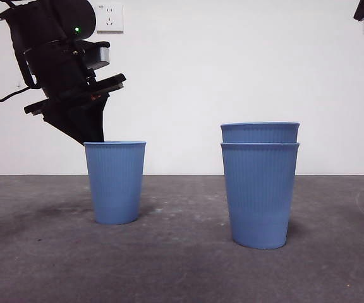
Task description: Pick up the cup on the top,put the cup on the left,pick up the cup in the middle,put the cup on the right
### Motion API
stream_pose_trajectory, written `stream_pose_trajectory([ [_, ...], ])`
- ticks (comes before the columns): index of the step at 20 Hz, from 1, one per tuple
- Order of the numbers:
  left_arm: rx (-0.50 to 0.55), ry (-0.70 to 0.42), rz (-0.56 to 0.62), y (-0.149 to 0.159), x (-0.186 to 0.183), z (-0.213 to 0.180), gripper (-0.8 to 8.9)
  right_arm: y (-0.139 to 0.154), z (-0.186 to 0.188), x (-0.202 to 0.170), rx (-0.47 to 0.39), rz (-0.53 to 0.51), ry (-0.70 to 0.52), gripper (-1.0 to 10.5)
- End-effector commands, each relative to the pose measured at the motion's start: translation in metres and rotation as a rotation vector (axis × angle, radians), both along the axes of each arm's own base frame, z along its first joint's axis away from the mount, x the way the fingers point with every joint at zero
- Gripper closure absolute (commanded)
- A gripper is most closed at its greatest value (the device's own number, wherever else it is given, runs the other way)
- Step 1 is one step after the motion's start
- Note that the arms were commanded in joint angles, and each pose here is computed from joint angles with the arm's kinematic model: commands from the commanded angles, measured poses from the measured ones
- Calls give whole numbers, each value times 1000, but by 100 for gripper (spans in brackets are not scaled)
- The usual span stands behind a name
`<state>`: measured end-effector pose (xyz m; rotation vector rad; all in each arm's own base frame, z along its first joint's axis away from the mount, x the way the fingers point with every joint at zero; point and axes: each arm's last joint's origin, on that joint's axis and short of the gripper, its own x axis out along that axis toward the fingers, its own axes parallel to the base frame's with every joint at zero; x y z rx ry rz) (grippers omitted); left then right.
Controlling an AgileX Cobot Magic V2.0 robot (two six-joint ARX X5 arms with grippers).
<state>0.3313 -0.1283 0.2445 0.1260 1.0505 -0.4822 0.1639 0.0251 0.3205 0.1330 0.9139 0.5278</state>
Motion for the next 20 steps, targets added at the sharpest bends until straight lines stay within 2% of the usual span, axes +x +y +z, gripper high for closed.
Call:
stream_pose_trajectory([
  [1, -2, 18, 1, -1, -1, -5, 484, 3, 0, 1, 5, 9, 2, 443],
  [8, -9, -3, 0, -2, 2, 29, 463, 21, 1, 12, 41, 57, -31, 443],
  [12, -20, -36, -2, 2, -8, 75, 463, 44, -12, 34, 45, 110, 3, 446],
  [16, -45, -118, -11, 15, -43, 137, 467, 69, -33, 58, -19, 136, 30, 465],
  [18, -69, -188, -10, 23, -66, 165, 467, 80, -44, 67, -47, 142, 50, 542],
  [20, -98, -270, -9, 32, -89, 187, 467, 88, -53, 73, -63, 146, 66, 543],
])
